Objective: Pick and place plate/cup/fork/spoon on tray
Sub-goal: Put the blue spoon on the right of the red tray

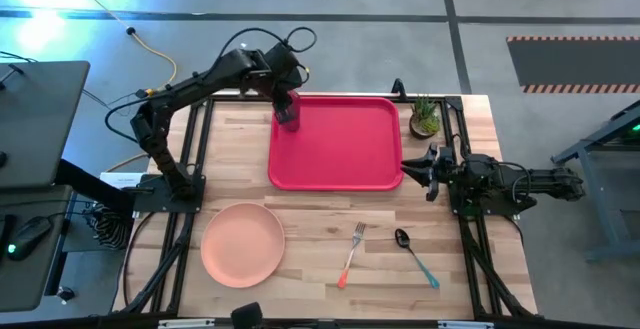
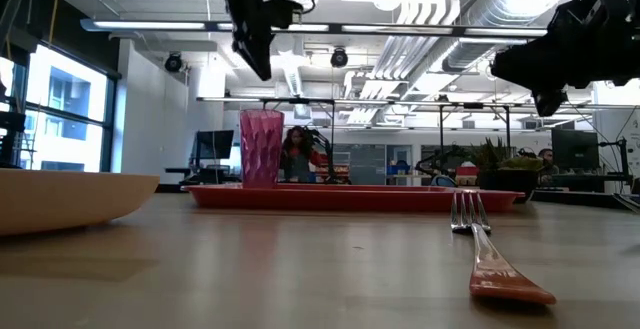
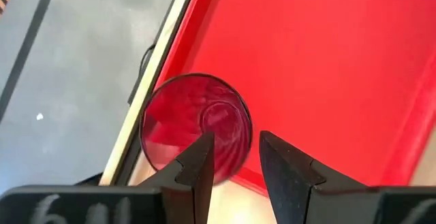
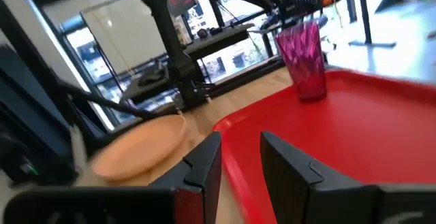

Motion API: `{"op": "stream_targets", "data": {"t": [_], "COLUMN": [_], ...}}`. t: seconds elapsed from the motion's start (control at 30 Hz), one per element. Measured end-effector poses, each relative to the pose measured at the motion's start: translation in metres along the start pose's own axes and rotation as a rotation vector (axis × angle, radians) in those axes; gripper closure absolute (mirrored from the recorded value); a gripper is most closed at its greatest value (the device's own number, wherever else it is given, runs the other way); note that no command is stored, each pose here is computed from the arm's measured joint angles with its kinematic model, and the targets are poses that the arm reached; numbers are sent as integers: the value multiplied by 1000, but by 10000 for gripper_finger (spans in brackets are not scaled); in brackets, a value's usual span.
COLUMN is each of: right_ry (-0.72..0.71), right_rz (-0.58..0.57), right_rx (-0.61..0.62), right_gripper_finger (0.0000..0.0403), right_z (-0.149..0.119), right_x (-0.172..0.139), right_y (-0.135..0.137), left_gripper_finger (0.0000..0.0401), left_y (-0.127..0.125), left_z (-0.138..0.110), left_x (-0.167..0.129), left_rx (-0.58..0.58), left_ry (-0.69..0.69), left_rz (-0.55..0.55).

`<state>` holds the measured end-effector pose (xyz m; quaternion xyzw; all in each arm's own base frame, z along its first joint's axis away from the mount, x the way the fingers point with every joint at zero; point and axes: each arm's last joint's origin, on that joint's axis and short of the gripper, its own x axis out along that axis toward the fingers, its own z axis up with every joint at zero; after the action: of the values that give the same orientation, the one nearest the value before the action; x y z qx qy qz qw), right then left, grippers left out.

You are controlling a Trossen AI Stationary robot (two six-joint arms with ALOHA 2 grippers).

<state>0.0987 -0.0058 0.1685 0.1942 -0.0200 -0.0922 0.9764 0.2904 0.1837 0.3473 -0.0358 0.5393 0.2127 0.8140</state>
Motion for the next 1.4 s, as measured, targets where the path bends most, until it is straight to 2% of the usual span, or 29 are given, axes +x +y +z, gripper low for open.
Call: {"op": "stream_targets", "data": {"t": [0.17,0.27,0.53,0.7,0.9,1.07,1.23,1.4], "right_ry": [-17,-81,-340,-451,-534,-456,-325,-172], "right_rz": [-1,34,127,171,198,139,61,17], "right_rx": [164,208,177,163,48,-47,9,52], "right_gripper_finger": [309,309,309,309,309,309,309,309], "right_z": [1,8,33,49,87,116,137,149], "right_x": [0,0,-6,-13,-27,-41,-48,-41], "right_y": [0,3,11,17,30,40,45,52], "left_gripper_finger": [293,293,293,293,293,293,293,293], "left_y": [-6,-10,-24,-42,-62,-72,-74,-73], "left_z": [-3,-6,-11,-11,-14,-25,-41,-52], "left_x": [-22,-33,-59,-69,-62,-45,-40,-45], "left_rx": [-49,-94,-194,-150,-125,-157,-224,-262], "left_ry": [-56,-92,-155,-181,-166,-212,-236,-275], "left_rz": [-97,-164,-200,-210,-242,-260,-272,-280]}}
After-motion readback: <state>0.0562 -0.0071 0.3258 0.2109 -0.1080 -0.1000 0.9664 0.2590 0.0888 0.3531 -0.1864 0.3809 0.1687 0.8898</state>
